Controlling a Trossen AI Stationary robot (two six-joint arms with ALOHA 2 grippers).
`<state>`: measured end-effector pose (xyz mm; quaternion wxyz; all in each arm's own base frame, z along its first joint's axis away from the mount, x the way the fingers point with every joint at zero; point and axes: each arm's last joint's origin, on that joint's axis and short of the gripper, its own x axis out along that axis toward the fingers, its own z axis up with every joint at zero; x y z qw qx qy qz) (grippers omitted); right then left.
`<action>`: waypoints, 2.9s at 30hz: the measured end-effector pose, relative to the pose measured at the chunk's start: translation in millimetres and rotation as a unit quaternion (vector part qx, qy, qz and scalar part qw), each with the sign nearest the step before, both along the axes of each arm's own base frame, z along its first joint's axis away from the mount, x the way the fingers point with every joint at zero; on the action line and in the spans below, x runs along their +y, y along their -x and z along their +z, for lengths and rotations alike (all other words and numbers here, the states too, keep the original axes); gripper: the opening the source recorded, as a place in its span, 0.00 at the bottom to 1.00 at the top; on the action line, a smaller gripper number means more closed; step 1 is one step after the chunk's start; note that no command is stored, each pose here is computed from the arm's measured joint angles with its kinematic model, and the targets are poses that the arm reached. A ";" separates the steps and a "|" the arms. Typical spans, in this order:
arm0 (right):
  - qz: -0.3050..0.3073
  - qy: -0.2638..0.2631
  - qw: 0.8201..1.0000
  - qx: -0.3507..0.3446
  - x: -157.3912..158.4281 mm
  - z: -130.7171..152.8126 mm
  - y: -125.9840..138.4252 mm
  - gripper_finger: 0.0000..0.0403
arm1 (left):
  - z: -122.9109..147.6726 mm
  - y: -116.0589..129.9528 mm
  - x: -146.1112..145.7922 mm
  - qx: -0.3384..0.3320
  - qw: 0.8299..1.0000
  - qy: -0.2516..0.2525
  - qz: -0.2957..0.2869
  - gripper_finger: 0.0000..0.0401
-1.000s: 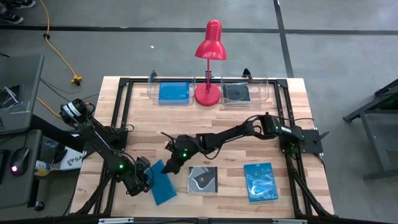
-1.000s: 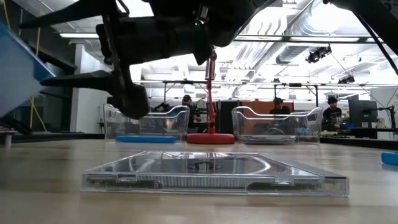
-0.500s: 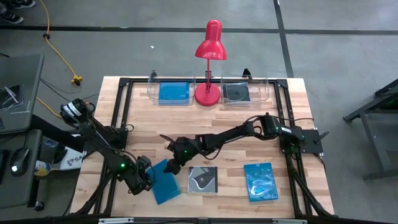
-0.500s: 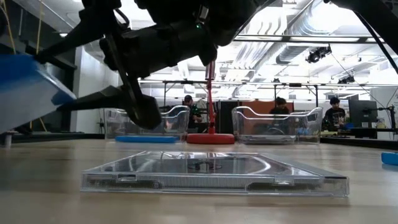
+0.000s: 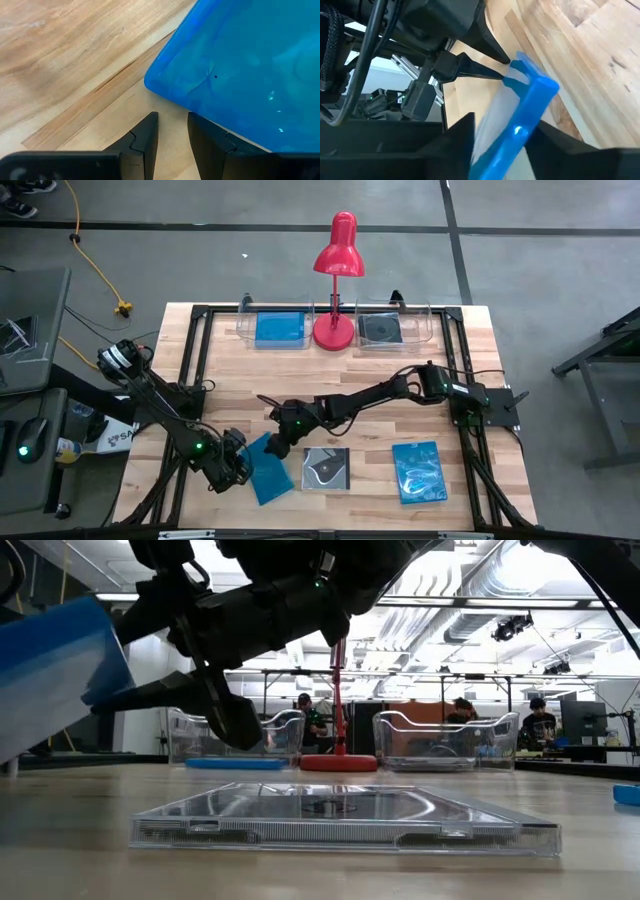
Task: Pick & place jewel cases by type
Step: Put the left blue cd case into the left transparent bin
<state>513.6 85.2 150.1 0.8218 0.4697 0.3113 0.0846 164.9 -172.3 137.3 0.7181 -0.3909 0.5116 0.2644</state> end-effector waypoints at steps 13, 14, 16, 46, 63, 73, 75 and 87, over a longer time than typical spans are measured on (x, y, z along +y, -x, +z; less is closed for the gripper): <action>0.009 0.006 1.000 0.001 -6.9 -1.1 -0.3 0.07 | 3.0 0.9 0.6 -0.009 0.998 -0.025 -0.060 0.26; 0.009 0.006 1.000 0.002 -8.0 -1.1 -0.4 0.06 | 4.1 0.9 1.0 -0.012 0.997 -0.029 -0.068 0.26; 0.009 0.005 1.000 0.002 -10.1 -1.0 -0.7 0.05 | 5.9 2.0 2.8 -0.015 0.996 -0.041 -0.079 0.26; -0.034 0.215 0.976 0.008 -20.9 149.6 76.5 0.04 | 45.0 26.8 21.0 -0.174 0.960 -0.213 -0.059 0.26; 0.050 0.218 0.974 0.034 26.6 151.4 98.3 0.04 | 116.3 32.1 29.5 -0.353 0.875 -0.229 -0.240 0.26; 0.069 0.217 0.974 -0.005 40.8 156.4 98.3 0.04 | 134.0 21.0 27.0 -0.416 0.835 -0.233 -0.275 0.26; 0.072 0.215 0.974 -0.012 45.1 157.4 98.9 0.04 | 132.5 13.8 30.2 -0.411 0.840 -0.228 -0.272 0.26; 0.078 0.219 0.973 -0.013 52.0 157.3 101.1 0.04 | 123.4 -34.1 35.9 -0.437 0.817 -0.124 -0.355 0.26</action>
